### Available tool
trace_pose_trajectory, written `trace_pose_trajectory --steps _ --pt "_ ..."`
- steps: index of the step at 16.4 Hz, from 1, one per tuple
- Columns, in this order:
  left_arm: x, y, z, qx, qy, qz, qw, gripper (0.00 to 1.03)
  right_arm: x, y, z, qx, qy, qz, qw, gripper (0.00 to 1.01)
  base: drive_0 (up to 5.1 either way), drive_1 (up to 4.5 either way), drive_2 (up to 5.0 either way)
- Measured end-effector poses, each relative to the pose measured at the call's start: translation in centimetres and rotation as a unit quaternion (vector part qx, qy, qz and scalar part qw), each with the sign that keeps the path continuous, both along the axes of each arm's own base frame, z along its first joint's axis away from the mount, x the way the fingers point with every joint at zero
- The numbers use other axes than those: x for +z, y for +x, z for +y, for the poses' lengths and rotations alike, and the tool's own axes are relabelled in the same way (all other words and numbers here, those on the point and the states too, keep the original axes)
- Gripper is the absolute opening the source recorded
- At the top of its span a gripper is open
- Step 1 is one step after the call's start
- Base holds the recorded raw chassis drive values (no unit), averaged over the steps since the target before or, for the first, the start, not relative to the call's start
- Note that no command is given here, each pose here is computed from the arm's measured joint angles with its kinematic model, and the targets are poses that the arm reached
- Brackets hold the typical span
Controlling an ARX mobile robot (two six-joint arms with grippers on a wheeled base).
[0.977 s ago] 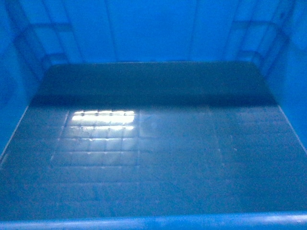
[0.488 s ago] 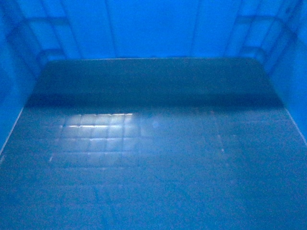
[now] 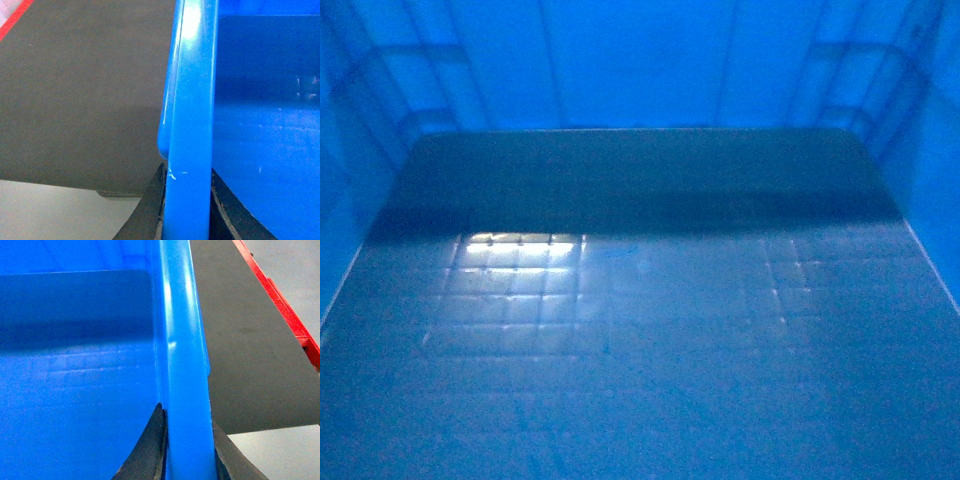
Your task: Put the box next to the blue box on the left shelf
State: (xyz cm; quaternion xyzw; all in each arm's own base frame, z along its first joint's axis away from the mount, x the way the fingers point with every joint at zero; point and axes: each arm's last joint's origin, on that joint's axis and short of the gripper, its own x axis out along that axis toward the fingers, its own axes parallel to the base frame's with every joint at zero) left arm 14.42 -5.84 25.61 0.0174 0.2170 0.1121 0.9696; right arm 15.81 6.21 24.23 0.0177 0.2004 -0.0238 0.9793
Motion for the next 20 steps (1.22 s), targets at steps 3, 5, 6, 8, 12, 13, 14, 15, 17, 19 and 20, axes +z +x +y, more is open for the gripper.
trace_pose_trajectory --steps 3,5,6,8,12,13,14,15,17,19,20 --pt "-0.01 0.01 -0.01 0.0 0.0 0.0 1.0 0.14 -0.01 0.0 0.0 0.0 0.0 0.0 1.0 0.12 0.0 0.0 0.0" --pt "-0.01 0.01 -0.01 0.0 0.0 0.0 1.0 0.14 -0.01 0.0 0.0 0.0 0.0 0.0 1.0 0.12 0.0 0.0 0.0" --pt "-0.01 0.01 -0.01 0.0 0.0 0.0 1.0 0.14 -0.01 0.0 0.0 0.0 0.0 0.0 1.0 0.12 0.0 0.0 0.0" --pt "-0.01 0.01 -0.01 0.0 0.0 0.0 1.0 0.14 -0.01 0.0 0.0 0.0 0.0 0.0 1.0 0.12 0.0 0.0 0.0" --pt "-0.01 0.01 -0.01 0.0 0.0 0.0 1.0 0.14 -0.01 0.0 0.0 0.0 0.0 0.0 1.0 0.12 -0.8 -0.77 -0.8" --pt "-0.01 0.01 -0.01 0.0 0.0 0.0 1.0 0.14 -0.02 0.0 0.0 0.0 0.0 0.001 1.0 0.12 -1.5 -1.55 -1.5" --pt "-0.01 0.01 -0.01 0.0 0.0 0.0 1.0 0.14 -0.01 0.0 0.0 0.0 0.0 0.001 1.0 0.12 -1.5 -1.55 -1.5" --pt "-0.01 0.01 -0.01 0.0 0.0 0.0 1.0 0.14 -0.01 0.0 0.0 0.0 0.0 0.001 1.0 0.12 -1.5 -1.55 -1.5" --pt "-0.01 0.01 -0.01 0.0 0.0 0.0 1.0 0.14 -0.01 0.0 0.0 0.0 0.0 0.0 1.0 0.12 -1.5 -1.55 -1.5" --pt "-0.01 0.01 -0.01 0.0 0.0 0.0 1.0 0.14 -0.01 0.0 0.0 0.0 0.0 0.0 1.0 0.12 -1.6 -1.56 -1.6" --pt "-0.01 0.01 -0.01 0.0 0.0 0.0 1.0 0.14 -0.01 0.0 0.0 0.0 0.0 0.0 1.0 0.12 -1.6 -1.56 -1.6"
